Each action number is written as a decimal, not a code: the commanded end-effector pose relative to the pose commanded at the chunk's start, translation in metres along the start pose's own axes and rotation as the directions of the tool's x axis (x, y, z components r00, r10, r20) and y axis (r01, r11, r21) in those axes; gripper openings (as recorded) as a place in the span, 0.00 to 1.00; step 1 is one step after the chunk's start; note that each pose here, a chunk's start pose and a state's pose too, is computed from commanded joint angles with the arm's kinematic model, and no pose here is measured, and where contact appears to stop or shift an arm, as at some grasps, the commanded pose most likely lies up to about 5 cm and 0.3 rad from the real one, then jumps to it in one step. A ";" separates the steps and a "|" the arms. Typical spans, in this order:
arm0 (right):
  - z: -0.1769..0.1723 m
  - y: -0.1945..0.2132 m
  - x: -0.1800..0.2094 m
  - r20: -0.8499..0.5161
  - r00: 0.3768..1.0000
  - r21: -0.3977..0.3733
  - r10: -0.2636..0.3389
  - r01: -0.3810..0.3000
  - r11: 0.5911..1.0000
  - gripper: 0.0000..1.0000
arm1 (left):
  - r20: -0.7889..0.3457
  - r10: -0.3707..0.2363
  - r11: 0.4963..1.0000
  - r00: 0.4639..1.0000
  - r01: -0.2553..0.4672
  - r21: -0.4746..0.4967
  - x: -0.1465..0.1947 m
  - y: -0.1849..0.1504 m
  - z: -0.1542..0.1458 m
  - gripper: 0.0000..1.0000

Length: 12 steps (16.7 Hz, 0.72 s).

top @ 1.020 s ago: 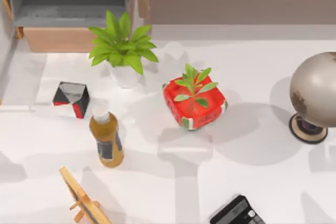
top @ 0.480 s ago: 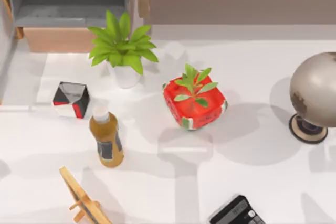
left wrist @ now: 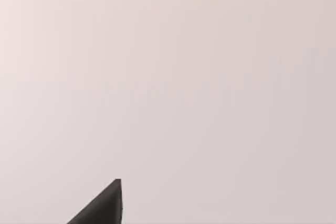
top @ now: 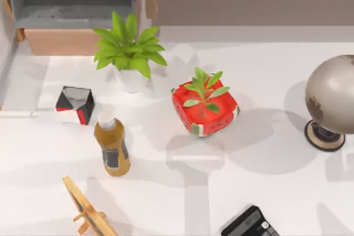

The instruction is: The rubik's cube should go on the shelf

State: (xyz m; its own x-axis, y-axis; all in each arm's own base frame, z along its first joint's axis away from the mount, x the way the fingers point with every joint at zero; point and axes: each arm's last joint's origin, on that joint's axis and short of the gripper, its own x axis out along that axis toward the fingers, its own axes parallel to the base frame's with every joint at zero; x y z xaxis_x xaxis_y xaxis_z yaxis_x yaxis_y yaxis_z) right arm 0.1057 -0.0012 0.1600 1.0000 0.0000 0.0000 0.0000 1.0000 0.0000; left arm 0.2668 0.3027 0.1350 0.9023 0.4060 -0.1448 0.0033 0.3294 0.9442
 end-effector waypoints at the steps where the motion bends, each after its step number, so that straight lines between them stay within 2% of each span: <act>1: 0.000 0.000 0.000 0.000 1.000 0.000 0.000 0.000 1.000 1.00 | -0.033 -0.018 0.999 0.999 0.016 -0.050 0.011 0.012 -0.002 1.00; 4: 0.000 0.000 0.000 0.000 1.000 0.000 0.000 0.000 1.000 1.00 | -0.109 -0.096 0.975 0.989 0.071 -0.210 0.045 0.049 0.002 1.00; 7: 0.000 0.000 0.000 0.000 1.000 0.000 0.000 0.000 1.000 1.00 | -0.153 -0.214 0.917 0.965 0.144 -0.371 0.075 0.079 0.024 1.00; 10: 0.000 0.000 0.000 0.000 1.000 0.000 0.000 0.000 1.000 1.00 | -0.170 -0.373 0.820 0.912 0.239 -0.519 0.098 0.096 0.060 1.00; 12: 0.000 0.000 0.000 0.000 1.000 0.000 0.000 0.000 1.000 1.00 | -0.171 -0.491 0.738 0.854 0.303 -0.603 0.108 0.098 0.089 1.00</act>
State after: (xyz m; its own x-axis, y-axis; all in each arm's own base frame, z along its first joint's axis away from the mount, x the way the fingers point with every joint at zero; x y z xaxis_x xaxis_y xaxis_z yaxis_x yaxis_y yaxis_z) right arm 0.1057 -0.0012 0.1600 1.0000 0.0000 0.0000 0.0000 1.0000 0.0000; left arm 0.4029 0.3036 0.2385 0.6957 0.3305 -0.6378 0.0163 0.8803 0.4741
